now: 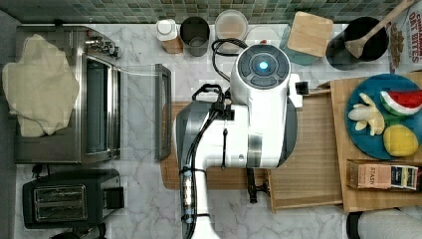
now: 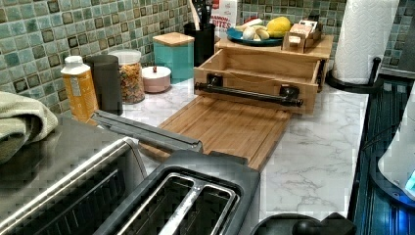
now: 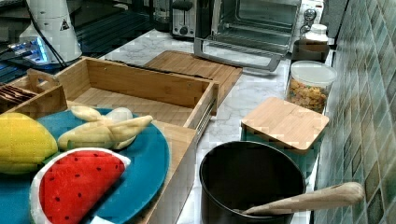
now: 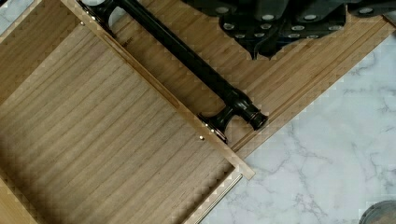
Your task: Close the drawer.
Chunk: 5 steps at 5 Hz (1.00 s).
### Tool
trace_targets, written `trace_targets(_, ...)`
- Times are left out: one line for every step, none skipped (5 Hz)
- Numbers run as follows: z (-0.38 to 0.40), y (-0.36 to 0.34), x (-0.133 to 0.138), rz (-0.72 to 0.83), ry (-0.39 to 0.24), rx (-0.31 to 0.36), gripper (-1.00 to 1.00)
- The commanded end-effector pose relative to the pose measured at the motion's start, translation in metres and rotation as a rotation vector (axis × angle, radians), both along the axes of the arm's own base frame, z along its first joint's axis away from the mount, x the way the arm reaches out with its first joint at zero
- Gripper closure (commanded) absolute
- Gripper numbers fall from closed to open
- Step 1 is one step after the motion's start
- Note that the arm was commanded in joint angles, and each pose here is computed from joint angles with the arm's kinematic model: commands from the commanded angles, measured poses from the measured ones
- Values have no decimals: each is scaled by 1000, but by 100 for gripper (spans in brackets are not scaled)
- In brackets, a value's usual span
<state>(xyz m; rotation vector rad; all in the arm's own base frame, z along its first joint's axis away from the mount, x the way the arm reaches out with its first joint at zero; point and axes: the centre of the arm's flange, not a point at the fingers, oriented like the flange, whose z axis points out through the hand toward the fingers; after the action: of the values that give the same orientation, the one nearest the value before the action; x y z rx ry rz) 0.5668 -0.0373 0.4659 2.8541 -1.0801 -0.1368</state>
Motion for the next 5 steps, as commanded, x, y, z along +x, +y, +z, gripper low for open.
trace_targets(-1, 0, 0, 2, 2, -4, 100)
trace_targets(0, 21, -8, 33, 27, 17, 100)
trace_targets(0, 56, -28, 179, -5, 86, 100)
trace_targets(-10, 94, -54, 347, -15, 85, 100)
trace_targets(-33, 99, -81, 456, -48, 152, 100)
